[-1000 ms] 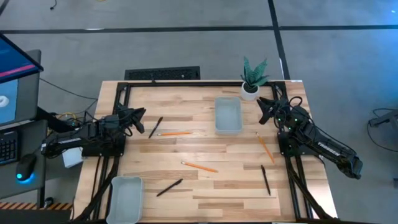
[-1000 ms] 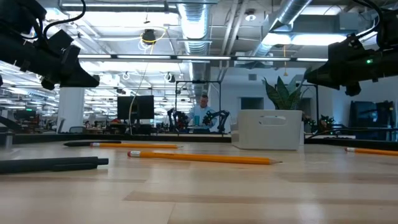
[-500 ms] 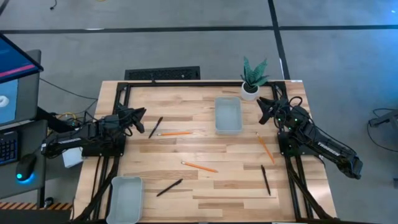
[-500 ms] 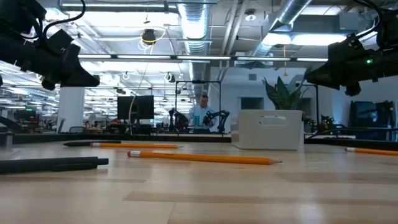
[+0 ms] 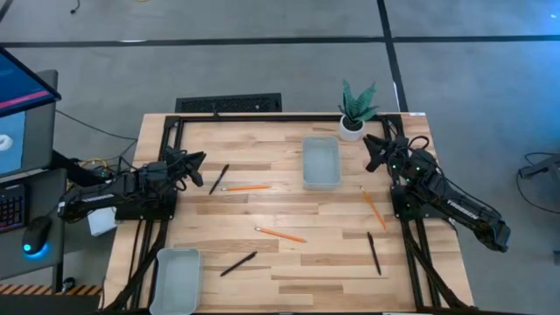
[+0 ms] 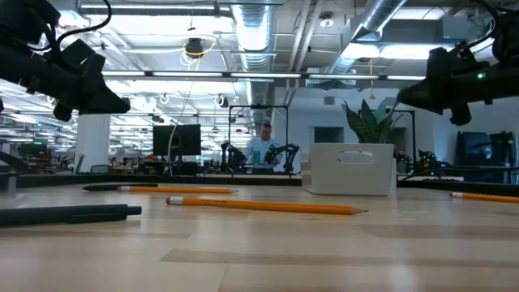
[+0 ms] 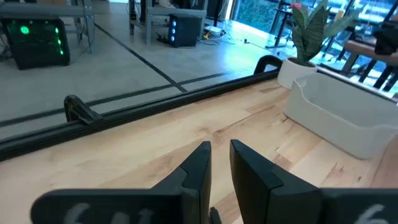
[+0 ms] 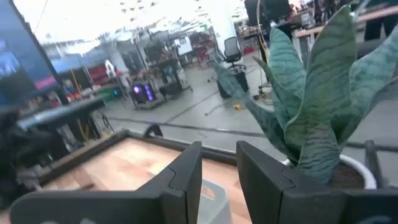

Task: Sort pens & pencils
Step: Move the bottom gray bin to the top of the table

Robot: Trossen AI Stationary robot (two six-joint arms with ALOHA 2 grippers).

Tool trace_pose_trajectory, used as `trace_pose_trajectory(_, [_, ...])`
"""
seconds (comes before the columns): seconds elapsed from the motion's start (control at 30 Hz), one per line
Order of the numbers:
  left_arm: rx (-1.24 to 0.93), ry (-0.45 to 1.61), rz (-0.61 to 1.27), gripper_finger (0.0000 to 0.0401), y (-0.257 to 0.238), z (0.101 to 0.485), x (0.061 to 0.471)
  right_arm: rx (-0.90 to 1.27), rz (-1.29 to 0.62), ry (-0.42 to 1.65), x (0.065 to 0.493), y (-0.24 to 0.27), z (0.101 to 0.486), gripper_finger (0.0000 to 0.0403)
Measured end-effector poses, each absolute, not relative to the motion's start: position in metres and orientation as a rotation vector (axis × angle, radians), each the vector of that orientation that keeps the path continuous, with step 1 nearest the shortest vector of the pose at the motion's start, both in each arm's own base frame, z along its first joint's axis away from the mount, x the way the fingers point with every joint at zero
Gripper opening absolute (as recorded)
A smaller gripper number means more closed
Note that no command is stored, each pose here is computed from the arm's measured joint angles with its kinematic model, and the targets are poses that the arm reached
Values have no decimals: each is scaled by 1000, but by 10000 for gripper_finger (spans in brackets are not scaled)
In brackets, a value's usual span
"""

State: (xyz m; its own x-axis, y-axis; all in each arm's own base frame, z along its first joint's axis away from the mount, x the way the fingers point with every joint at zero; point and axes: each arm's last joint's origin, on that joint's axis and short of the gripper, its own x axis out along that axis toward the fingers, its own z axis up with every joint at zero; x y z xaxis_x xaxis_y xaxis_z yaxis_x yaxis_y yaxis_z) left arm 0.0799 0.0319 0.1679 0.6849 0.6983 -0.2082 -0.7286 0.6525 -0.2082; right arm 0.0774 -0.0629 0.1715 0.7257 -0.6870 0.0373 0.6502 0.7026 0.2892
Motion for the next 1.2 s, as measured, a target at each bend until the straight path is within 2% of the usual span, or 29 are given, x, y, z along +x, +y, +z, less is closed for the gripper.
trace_pose_trajectory(0.13, [-296, 108, 815, 50, 32, 168, 80, 296, -741, -214, 77, -63, 177, 122])
trace_pose_trajectory(0.37, [-286, 111, 815, 50, 32, 168, 80, 299, -738, -218, 77, -63, 177, 131])
trace_pose_trajectory(0.67, [-283, 112, 820, 50, 32, 168, 80, 321, -753, -234, 76, -63, 178, 221])
trace_pose_trajectory(0.8, [-281, 110, 828, 50, 32, 168, 80, 321, -752, -240, 76, -63, 179, 247])
trace_pose_trajectory(1.1, [-285, 107, 831, 50, 32, 168, 80, 365, -740, -280, 76, -63, 181, 249])
trace_pose_trajectory(1.2, [-287, 100, 830, 50, 32, 169, 80, 328, -667, -279, 77, -61, 185, 249])
